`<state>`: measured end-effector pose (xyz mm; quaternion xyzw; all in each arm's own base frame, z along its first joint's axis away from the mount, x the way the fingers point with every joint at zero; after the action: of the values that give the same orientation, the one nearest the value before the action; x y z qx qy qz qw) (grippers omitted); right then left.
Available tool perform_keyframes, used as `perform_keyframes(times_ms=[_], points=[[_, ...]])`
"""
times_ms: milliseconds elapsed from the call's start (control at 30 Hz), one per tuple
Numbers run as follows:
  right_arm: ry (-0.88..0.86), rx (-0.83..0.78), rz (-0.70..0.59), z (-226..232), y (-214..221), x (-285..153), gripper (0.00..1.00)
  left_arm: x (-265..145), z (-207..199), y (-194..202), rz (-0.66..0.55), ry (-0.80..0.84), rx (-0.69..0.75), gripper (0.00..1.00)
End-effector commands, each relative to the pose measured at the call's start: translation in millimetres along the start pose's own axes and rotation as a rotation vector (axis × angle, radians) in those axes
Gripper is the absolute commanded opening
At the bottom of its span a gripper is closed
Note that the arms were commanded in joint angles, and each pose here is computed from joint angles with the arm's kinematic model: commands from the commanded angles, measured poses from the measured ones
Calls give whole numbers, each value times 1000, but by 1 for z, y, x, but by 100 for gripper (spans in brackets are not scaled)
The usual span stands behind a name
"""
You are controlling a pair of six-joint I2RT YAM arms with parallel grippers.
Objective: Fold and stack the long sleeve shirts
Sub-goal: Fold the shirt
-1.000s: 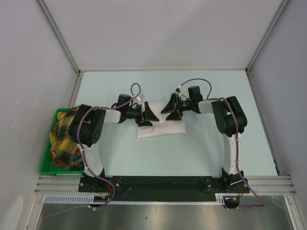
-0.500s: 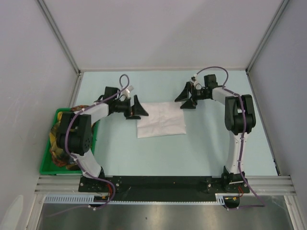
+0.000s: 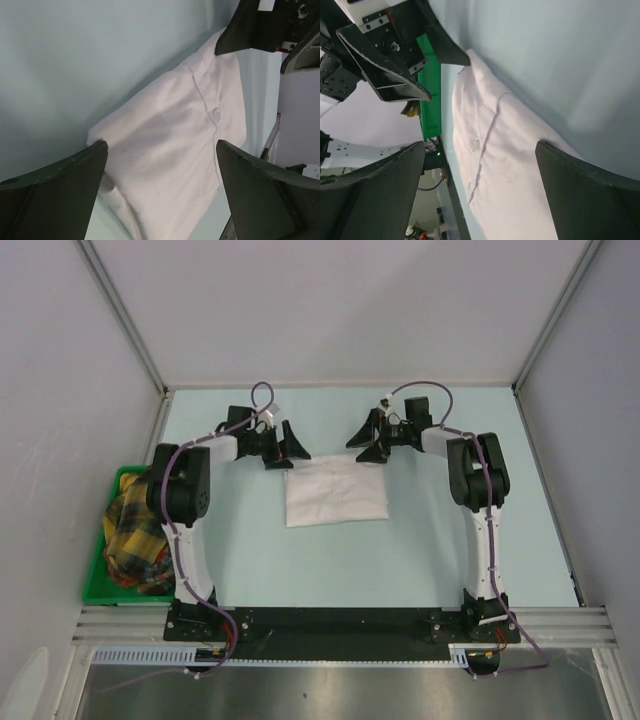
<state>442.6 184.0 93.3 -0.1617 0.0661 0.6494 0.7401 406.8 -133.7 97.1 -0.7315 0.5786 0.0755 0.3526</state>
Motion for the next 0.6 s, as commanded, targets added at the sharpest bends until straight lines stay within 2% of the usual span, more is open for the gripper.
perform_keyframes(times_ms=[0,100,133,167,200,300,333,500,567], points=[[134,-44,-88,-28,-15,-16,100,-30,33,16,-12,-161,-62,99],[121,-146,-97,2,-28,-32,100,-57,28,11,-49,-134,-8,99],[132,-182,-104,13,-33,-39,100,-70,16,5,-70,-130,44,100],[159,-155,-79,26,-31,-48,99,-77,11,1,-73,-141,144,99],[165,-235,-72,45,-28,-59,97,-84,4,0,-61,-151,175,99],[293,-229,-49,69,10,-84,90,-101,-7,-2,-37,-180,271,99],[345,-207,-57,67,21,-89,88,-106,-13,-1,-43,-175,286,99],[354,-49,23,56,96,-101,68,-115,-30,6,-74,-135,337,100],[351,35,53,42,119,-99,67,-117,-34,8,-82,-118,345,100]])
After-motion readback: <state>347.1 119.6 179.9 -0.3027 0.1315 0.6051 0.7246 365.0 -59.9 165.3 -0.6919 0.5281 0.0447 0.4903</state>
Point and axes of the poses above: each gripper's point midway between its finger pads, its own x axis out along the fingers, its own z axis along the line the jaws close on, y = z × x, the point moved 9 cm from there along -x, back along the fingers, and after that the axes turned 4 degrees about x, right-handed, at the moved point
